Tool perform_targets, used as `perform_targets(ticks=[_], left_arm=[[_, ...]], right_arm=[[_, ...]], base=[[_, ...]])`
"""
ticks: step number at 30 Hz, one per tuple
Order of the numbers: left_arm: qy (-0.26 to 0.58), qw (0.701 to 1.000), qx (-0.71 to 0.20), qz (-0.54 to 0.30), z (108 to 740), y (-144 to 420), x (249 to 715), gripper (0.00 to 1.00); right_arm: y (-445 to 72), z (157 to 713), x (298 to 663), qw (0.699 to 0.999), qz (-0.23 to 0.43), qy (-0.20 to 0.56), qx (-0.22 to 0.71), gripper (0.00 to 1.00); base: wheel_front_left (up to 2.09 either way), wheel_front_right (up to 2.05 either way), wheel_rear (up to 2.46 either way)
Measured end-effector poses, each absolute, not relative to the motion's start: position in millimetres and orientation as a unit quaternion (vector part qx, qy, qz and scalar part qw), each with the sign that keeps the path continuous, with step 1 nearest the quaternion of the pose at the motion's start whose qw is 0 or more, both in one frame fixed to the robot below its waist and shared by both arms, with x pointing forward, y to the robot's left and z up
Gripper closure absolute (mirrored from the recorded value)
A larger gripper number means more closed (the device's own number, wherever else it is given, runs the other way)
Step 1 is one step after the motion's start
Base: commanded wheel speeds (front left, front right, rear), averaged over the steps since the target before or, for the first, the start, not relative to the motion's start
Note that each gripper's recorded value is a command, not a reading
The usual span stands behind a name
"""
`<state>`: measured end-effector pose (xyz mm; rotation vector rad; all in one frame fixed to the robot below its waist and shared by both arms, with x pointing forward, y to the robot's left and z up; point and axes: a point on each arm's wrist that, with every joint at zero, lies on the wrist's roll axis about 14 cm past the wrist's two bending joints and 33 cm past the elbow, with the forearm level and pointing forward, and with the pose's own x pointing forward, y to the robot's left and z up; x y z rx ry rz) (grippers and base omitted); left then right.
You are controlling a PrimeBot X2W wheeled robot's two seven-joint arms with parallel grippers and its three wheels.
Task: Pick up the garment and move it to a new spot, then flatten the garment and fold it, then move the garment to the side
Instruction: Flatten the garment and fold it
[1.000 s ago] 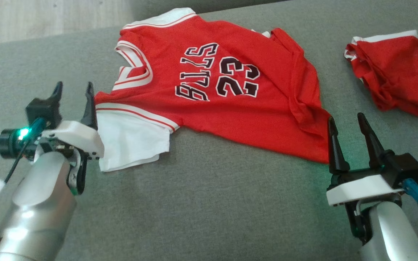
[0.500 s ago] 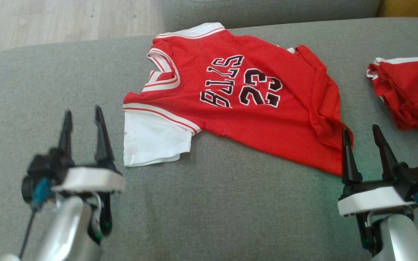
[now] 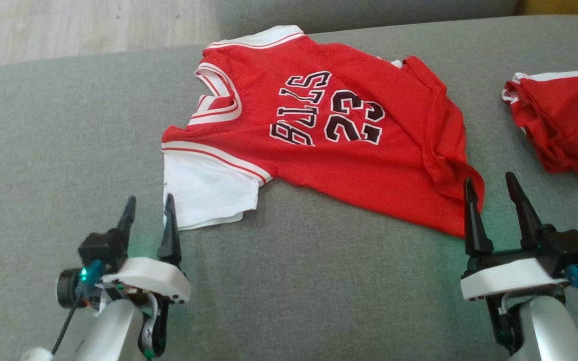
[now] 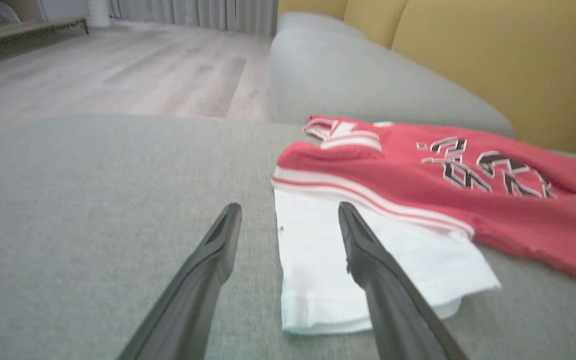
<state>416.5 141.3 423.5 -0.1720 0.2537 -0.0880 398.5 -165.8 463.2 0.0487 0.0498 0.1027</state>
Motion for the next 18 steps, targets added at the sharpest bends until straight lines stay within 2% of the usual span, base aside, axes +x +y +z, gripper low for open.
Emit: perform_targets(ticks=[12,18], left_arm=[[0.262,0.963,-0.046,-0.049,365,137,416,0.00],[0.283,0.956,-0.048,-0.060,360,130,415,0.00]], right_arm=[[-177,449,396,0.998,0.035,0.046,0.023,0.00],[-180,450,396,0.998,0.030,0.045,0.022,0.00]], base=[[0.00,0.00,0.00],[0.00,0.00,0.00]])
